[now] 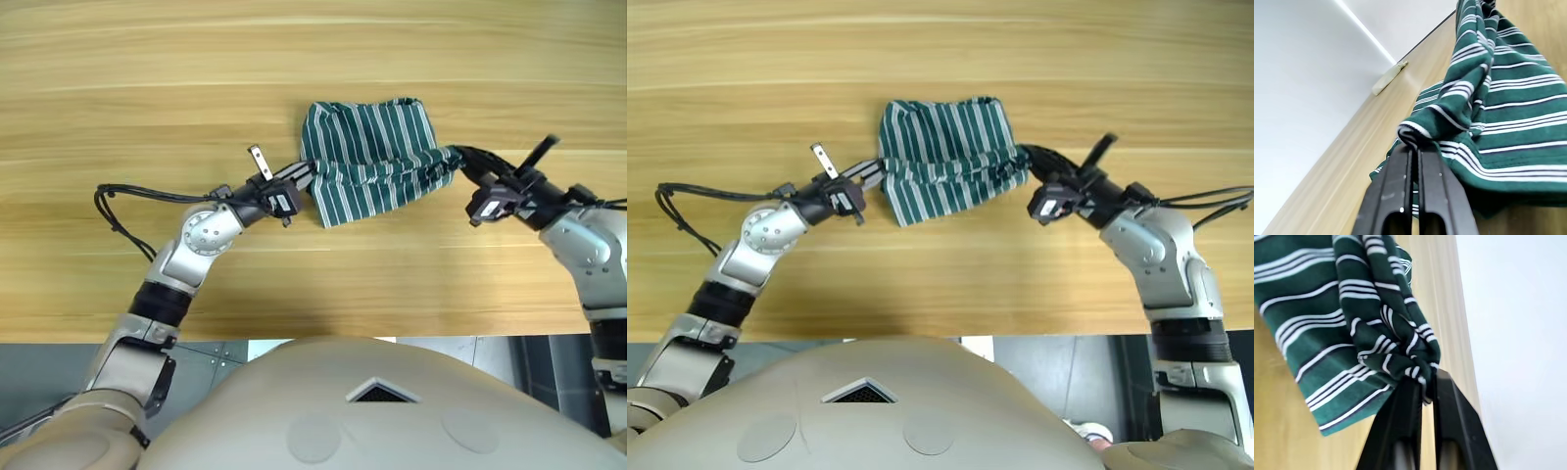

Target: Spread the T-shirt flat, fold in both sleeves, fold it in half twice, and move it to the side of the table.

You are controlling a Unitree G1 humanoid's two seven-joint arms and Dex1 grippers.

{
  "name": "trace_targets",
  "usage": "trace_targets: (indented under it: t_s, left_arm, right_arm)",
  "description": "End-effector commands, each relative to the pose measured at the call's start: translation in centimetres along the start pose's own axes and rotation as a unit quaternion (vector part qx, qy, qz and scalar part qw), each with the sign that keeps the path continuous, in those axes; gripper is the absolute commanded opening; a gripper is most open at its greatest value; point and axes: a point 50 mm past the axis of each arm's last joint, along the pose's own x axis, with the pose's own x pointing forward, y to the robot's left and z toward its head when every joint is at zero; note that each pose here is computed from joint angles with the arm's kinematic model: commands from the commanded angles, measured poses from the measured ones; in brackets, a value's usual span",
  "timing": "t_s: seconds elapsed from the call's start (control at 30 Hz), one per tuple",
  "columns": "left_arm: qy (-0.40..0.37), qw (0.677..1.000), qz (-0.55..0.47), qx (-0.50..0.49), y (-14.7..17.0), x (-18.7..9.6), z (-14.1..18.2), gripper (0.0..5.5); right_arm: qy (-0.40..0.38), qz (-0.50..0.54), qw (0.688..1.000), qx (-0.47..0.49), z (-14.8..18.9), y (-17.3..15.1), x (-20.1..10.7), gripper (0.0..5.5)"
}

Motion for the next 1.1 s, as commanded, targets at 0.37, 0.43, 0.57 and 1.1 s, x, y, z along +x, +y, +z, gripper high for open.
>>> trace_targets:
  t_s: [0.37, 0.43, 0.57, 1.1]
  left_arm:
    - [0.024, 0.997, 0.074, 0.019, 4.7, 4.4, -2.2, 0.00]
    - [0.038, 0.996, 0.080, 0.013, 4.6, 4.8, -2.8, 0.00]
    - [0.061, 0.995, 0.076, 0.002, 3.9, 5.4, -3.8, 0.00]
    - [0.116, 0.981, 0.136, -0.081, 3.9, 5.0, -5.9, 2.54]
  right_arm:
    - [0.031, -0.067, 0.997, -0.026, -2.7, -3.0, 6.6, 0.12]
    - [0.035, -0.073, 0.996, -0.025, -2.9, -3.0, 7.7, 0.12]
    - [0.044, -0.076, 0.996, -0.026, -3.2, -2.7, 9.5, 0.12]
    - [0.131, -0.092, 0.987, -0.008, -4.7, -1.6, 13.4, 2.91]
